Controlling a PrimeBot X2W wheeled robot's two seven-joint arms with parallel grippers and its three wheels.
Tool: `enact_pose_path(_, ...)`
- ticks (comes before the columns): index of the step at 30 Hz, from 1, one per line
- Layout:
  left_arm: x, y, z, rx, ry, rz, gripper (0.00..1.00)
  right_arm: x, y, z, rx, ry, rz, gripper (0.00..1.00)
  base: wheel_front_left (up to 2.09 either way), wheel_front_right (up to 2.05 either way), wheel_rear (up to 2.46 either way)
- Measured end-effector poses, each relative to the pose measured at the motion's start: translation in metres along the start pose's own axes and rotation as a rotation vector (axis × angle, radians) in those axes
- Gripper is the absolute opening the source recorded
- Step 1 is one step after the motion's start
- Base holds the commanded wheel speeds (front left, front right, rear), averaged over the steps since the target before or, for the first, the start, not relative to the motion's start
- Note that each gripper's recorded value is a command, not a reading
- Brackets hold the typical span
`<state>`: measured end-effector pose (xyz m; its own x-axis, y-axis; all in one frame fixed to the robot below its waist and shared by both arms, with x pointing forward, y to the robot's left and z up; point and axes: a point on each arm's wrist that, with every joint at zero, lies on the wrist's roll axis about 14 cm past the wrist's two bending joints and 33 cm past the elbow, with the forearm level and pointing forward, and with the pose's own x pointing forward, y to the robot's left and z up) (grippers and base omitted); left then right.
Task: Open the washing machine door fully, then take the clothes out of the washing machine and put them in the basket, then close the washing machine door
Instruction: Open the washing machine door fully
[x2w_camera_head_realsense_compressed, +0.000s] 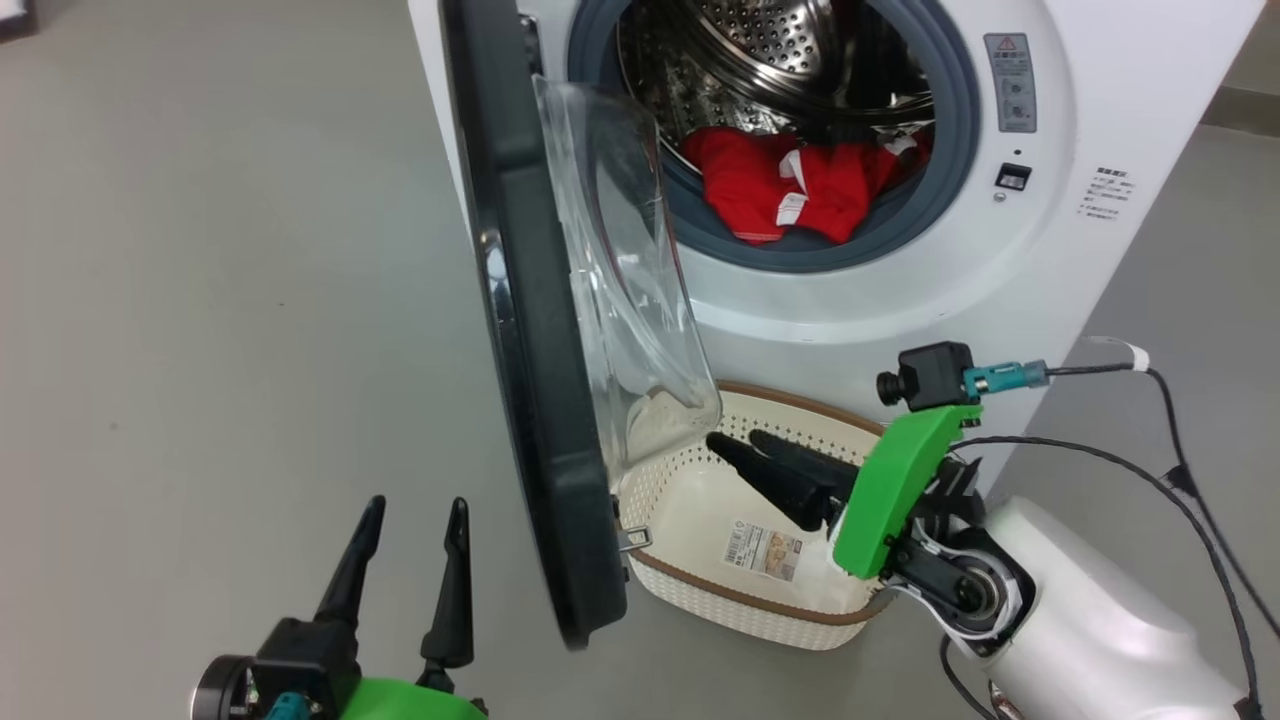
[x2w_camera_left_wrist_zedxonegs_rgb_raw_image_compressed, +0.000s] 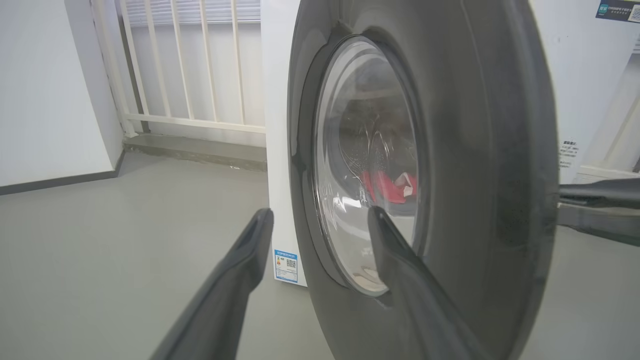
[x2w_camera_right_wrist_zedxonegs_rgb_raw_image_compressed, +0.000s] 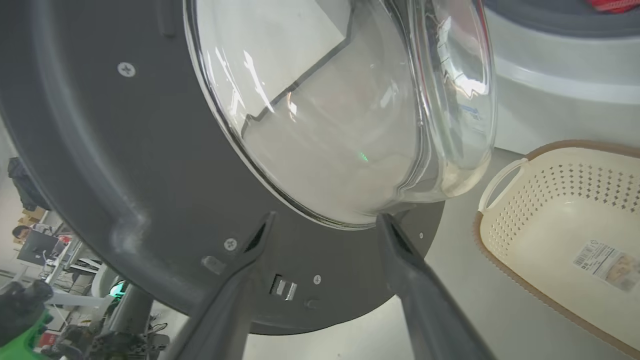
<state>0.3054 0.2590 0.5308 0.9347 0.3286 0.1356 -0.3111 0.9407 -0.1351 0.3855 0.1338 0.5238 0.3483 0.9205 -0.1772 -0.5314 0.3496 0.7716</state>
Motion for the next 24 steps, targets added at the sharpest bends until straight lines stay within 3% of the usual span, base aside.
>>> enact_pose_path(7,-0.003,-0.005,0.001,-0.008,-0.005,-0.015,1.0,-0.025,-0.036,0.025,-0.285,-0.201,-0.144,1.0,0.0,0.0,0.0)
enact_pose_path(14,-0.002,-0.002,0.008,-0.002,-0.03,-0.013,1.0,-0.051,-0.065,0.026,-0.454,-0.329,-0.251,1.0,0.0,0.0,0.0)
enact_pose_path(18,-0.003,-0.004,0.006,-0.004,-0.025,-0.017,1.0,-0.058,-0.07,0.035,-0.556,-0.357,-0.289,1.0,0.0,0.0,0.0)
enact_pose_path(24,-0.002,-0.008,0.009,-0.009,-0.035,-0.027,1.0,-0.081,-0.057,0.067,-0.667,-0.517,-0.328,1.0,0.0,0.0,0.0)
